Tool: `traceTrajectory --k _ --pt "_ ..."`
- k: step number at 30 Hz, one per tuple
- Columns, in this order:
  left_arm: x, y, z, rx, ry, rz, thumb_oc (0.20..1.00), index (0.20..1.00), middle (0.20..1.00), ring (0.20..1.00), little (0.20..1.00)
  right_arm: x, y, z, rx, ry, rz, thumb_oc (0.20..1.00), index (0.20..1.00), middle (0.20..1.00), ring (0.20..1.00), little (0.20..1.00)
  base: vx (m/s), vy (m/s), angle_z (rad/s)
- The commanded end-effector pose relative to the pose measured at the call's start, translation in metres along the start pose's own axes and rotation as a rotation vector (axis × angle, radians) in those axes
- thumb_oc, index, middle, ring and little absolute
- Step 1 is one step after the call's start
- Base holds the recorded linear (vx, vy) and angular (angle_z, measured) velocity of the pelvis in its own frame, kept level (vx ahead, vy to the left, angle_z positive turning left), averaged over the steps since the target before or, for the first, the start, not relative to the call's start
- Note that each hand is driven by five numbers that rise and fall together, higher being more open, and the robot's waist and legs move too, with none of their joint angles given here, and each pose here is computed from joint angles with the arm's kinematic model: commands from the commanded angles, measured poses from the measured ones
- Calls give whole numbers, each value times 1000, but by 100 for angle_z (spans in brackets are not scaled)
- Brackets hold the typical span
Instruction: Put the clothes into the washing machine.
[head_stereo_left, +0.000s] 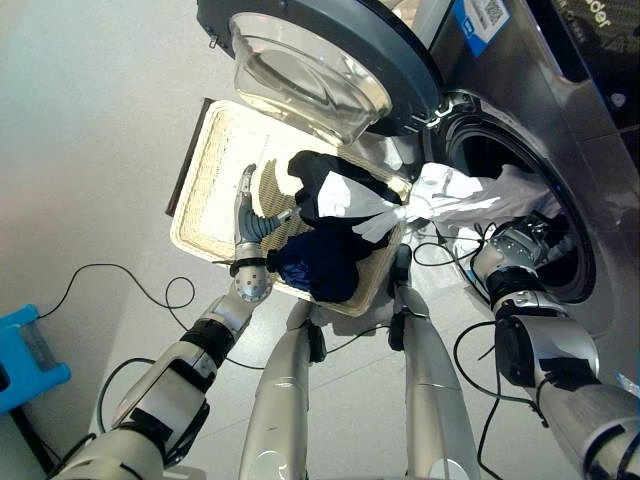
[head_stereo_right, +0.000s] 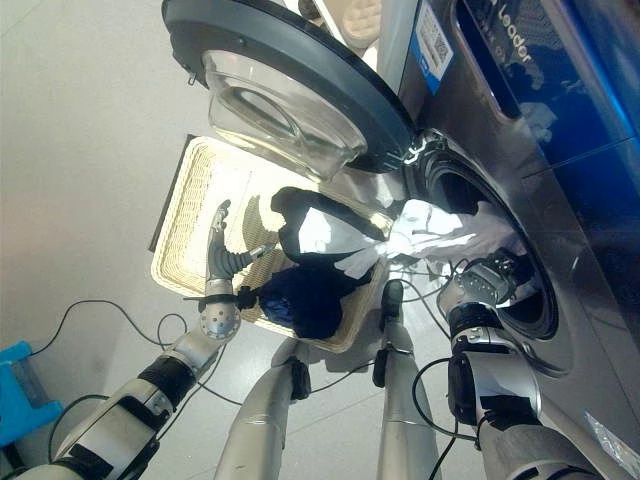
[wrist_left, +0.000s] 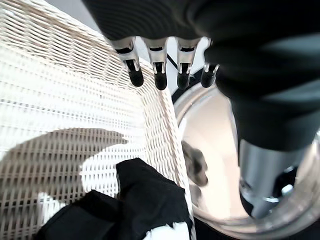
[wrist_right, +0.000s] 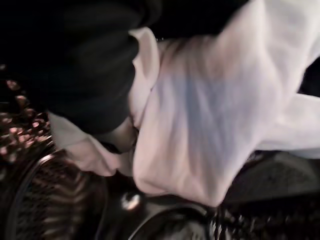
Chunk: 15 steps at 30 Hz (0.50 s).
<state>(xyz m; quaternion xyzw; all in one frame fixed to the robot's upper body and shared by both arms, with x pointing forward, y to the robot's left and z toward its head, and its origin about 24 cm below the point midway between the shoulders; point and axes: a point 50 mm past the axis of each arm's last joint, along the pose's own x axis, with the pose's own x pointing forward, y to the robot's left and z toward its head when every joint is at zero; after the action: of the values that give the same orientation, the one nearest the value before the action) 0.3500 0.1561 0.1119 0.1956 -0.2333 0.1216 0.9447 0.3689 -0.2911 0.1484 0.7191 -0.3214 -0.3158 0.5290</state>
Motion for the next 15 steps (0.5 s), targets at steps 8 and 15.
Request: traceTrajectory --k 8,15 --pt "-6 3 5 -67 5 8 1000 1000 1000 1000 1000 28 70 89 59 -436 184 200 200 200 200 200 0 0 0" --pt "-8 8 3 -66 15 19 1000 1000 1000 1000 1000 36 84 115 -24 -473 308 200 200 200 200 200 0 0 0"
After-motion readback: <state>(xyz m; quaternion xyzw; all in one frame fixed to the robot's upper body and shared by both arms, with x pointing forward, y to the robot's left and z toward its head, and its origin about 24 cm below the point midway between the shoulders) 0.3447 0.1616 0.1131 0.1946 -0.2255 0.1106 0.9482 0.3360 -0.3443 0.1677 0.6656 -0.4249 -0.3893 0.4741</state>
